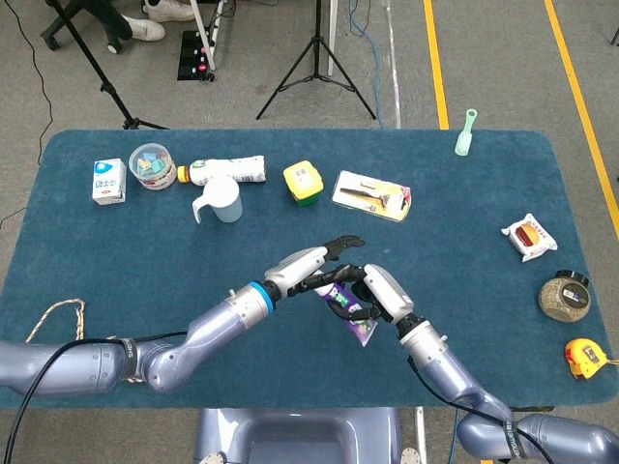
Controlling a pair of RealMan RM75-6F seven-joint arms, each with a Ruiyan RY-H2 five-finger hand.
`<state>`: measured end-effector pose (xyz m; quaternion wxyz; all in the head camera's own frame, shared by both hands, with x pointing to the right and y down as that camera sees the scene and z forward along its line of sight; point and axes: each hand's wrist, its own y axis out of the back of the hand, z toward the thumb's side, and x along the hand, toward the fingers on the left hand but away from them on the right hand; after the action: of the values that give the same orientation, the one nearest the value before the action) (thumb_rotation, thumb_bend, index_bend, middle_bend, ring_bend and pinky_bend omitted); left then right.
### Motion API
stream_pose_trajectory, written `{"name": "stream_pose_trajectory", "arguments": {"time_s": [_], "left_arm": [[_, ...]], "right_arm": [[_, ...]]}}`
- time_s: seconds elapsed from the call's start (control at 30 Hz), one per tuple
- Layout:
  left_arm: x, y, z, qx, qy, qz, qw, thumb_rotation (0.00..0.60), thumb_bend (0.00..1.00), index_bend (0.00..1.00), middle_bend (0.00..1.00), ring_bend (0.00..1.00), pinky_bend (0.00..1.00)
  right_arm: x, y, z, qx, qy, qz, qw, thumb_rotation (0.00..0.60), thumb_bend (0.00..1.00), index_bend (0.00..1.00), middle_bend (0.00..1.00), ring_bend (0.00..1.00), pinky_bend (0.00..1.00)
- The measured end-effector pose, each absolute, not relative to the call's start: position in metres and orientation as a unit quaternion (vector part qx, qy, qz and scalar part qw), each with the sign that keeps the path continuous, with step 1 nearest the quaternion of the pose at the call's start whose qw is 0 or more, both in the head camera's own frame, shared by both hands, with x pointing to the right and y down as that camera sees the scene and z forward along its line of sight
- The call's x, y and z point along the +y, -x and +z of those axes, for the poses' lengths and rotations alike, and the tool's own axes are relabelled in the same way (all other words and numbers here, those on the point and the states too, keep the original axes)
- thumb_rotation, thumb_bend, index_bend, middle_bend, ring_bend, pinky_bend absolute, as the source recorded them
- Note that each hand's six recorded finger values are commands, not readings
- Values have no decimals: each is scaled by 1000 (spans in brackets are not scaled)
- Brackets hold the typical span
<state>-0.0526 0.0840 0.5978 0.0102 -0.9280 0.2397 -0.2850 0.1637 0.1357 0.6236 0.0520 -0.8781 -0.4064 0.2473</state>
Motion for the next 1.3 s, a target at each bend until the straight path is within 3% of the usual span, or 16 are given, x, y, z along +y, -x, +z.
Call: {"name": "stream_pose_trajectory", "arguments": {"time_s": [1.0, 1.3], "left_arm": [[90, 37, 606, 241, 924, -293, 43, 0, 68, 39, 20, 0, 110], [91, 30, 608, 234, 924, -299, 47, 0, 68, 33, 18, 0, 109]], "right_arm": [[130, -163, 621, -398, 869, 288, 64, 541, 583, 753, 909, 1000, 1000], [131, -165, 623, -388, 863, 307, 100, 543, 583, 754, 910, 1000, 1000]]}}
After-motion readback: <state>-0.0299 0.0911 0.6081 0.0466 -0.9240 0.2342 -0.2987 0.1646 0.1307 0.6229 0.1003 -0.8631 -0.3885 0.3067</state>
